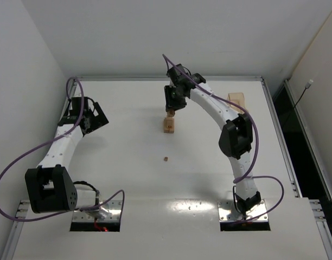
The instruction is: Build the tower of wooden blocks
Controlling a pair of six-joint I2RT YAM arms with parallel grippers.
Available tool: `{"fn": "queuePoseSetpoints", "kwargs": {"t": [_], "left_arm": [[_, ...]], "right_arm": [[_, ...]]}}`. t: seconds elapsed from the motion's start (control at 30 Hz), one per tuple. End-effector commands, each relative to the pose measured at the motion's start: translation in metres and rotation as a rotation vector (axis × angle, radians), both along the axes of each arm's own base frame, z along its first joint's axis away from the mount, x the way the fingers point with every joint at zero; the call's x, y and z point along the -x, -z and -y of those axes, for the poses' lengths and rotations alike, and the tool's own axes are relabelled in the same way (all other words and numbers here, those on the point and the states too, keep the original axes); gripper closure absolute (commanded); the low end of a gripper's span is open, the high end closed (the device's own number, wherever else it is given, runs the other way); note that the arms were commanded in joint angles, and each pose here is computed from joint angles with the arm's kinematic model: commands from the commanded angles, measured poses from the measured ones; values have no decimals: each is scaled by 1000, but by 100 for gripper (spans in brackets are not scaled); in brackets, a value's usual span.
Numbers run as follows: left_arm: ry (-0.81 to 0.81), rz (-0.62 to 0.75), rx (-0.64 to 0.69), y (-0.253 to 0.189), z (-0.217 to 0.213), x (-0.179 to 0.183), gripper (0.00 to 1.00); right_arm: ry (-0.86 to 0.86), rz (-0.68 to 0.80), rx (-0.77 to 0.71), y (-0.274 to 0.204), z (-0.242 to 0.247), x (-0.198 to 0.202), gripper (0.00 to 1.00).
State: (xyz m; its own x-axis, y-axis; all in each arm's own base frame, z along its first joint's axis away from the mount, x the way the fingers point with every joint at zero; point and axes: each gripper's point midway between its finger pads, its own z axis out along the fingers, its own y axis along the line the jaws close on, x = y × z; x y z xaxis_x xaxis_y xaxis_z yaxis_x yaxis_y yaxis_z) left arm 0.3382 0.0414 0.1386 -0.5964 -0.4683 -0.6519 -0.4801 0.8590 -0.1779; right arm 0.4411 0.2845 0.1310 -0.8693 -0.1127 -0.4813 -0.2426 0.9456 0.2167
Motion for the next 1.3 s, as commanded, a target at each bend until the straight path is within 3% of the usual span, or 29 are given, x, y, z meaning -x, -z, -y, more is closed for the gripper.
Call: {"fn": "queuePoseSetpoints", "kwargs": {"t": [0.0,0.23,1.27], "left_arm": [[-18,42,3,-8,-4,-4,0],[-25,53,8,-9,-3,-6,0],[-18,52,15,-6,-2,-3,0]], "right_arm": [[68,-11,-26,-2,-6,-1,100],[137,-71,-30,11,-4,-3,100],[119,-44,45,31,-5,-11,100]]}}
